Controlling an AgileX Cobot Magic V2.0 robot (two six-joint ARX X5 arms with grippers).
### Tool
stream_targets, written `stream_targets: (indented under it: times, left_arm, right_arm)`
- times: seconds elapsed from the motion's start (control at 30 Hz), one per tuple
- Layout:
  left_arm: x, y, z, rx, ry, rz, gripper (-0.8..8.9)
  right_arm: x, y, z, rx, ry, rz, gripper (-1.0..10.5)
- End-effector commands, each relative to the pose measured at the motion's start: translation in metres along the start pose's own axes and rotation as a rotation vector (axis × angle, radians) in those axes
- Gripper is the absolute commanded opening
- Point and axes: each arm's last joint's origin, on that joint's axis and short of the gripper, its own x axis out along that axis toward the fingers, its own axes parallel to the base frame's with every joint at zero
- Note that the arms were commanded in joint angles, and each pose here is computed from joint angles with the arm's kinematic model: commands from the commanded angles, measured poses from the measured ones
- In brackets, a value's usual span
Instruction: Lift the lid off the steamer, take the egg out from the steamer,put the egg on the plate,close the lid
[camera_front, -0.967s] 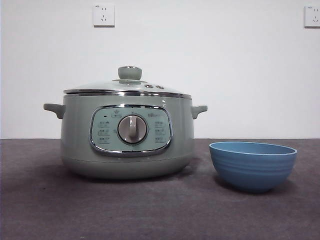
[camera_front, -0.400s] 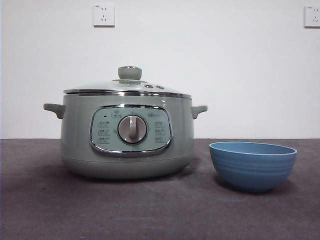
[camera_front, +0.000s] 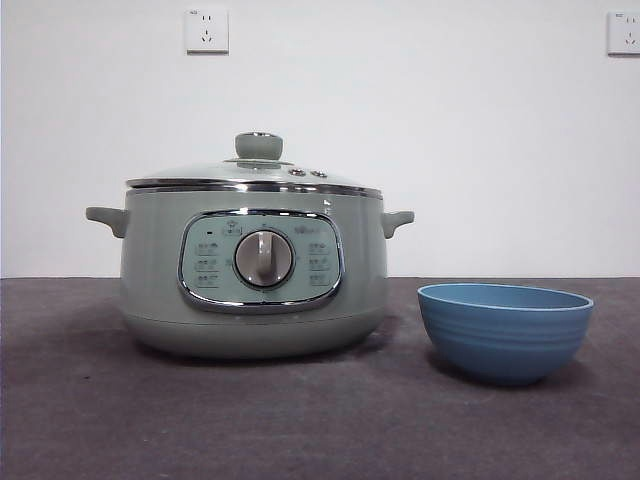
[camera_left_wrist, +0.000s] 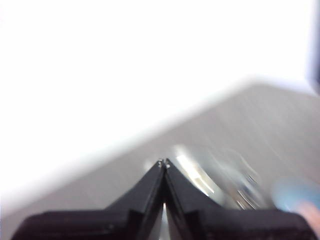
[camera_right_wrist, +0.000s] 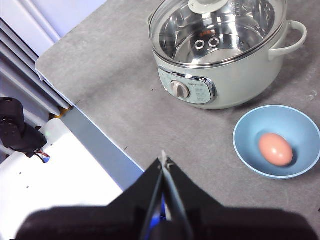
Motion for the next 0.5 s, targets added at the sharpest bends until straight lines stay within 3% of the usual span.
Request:
stream_targets:
  times: [0.03, 0.17, 0.5]
  left_arm:
    - [-0.009, 0.004, -0.016, 0.065, -0.135, 0.120, -0.03]
    - [-0.012, 0.004, -0.056, 0.096, -0.207, 0.231, -0.03]
    - [-0.005, -0.011, -0.177, 0.008, -0.129, 0.294, -0.03]
  right_arm:
    - [-0.001, 0.001, 0.001, 0.002, -0.007, -0.001, 0.0]
    - [-0.001, 0.001, 0.001, 0.002, -0.007, -0.001, 0.0]
    - [-0.001, 0.001, 0.001, 0.002, -0.007, -0.001, 0.0]
